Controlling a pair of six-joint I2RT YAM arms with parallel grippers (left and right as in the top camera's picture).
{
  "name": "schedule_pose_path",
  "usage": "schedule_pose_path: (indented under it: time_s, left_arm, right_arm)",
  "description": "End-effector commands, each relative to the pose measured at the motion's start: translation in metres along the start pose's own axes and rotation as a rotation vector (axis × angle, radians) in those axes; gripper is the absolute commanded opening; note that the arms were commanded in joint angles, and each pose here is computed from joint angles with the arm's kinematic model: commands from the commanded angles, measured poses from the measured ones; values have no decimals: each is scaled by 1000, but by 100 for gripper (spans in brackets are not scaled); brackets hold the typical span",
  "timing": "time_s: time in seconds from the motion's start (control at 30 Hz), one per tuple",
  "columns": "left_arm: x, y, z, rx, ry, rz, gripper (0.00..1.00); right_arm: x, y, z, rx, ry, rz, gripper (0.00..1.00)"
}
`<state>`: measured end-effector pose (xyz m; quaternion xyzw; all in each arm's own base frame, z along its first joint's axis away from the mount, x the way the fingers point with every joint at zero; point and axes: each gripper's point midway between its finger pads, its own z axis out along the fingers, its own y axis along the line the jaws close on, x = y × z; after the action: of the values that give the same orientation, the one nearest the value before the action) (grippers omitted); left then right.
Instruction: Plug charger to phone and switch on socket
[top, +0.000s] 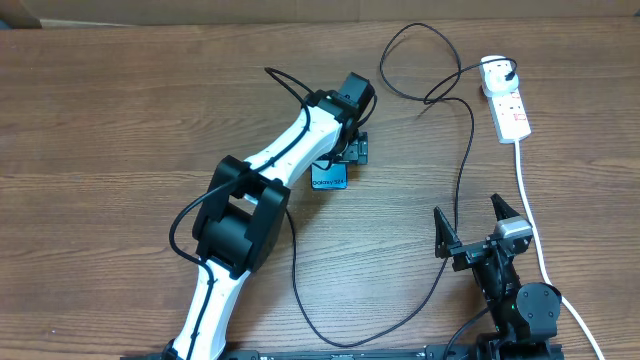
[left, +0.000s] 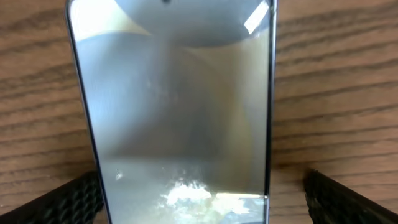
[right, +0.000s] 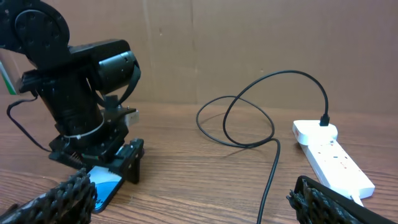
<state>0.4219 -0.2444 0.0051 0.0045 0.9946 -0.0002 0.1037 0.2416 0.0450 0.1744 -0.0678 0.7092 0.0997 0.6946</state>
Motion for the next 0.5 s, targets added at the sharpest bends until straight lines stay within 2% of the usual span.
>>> schedule_pose_path:
  time_s: [0.0,0.47]
  left_arm:
    - [12,11,16,-51,28,20,100]
    - [10,15,21,-48,20,-36,100]
  right_arm:
    - [2,2,0,-10,-4,1,100]
    - [2,2,0,-10,-4,1,100]
